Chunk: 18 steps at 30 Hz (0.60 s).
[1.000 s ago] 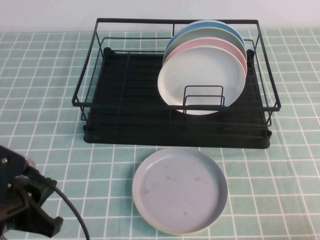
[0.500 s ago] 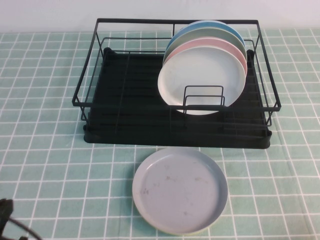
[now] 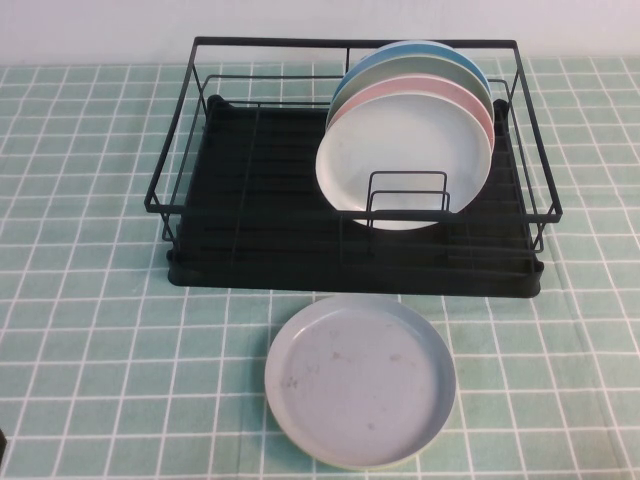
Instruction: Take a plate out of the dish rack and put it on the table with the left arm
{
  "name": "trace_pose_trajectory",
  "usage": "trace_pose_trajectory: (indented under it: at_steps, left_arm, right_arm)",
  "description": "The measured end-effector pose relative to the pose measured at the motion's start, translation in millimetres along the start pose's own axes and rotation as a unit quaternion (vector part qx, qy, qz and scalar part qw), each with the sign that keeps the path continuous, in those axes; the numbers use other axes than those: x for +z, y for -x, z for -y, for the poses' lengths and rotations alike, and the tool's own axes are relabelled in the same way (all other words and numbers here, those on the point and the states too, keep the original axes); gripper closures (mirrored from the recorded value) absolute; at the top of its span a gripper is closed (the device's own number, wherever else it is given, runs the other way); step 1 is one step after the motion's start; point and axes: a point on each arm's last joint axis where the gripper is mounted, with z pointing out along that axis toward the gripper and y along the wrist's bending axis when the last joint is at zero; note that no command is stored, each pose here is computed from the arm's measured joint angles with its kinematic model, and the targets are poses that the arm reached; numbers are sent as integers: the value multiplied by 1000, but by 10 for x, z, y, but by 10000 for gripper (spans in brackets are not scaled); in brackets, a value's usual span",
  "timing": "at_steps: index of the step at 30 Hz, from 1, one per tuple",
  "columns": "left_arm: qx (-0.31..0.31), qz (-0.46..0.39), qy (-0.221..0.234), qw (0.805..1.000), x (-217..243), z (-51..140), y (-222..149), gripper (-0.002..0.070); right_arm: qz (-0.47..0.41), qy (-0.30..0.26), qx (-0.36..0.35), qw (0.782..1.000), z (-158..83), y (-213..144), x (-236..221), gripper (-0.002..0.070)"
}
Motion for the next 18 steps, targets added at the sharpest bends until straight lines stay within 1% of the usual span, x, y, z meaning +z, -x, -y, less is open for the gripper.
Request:
trace_pose_trajectory:
  at_steps: [6, 18]
  left_arm:
    - [4, -25, 3, 1000, -39, -6, -72, 676]
    - [5, -27, 2, 1000, -40, -5, -76, 676]
  right_arm:
    - [0, 0, 0, 1000, 0, 0, 0, 694]
    - [0, 0, 0, 1000, 0, 0, 0, 694]
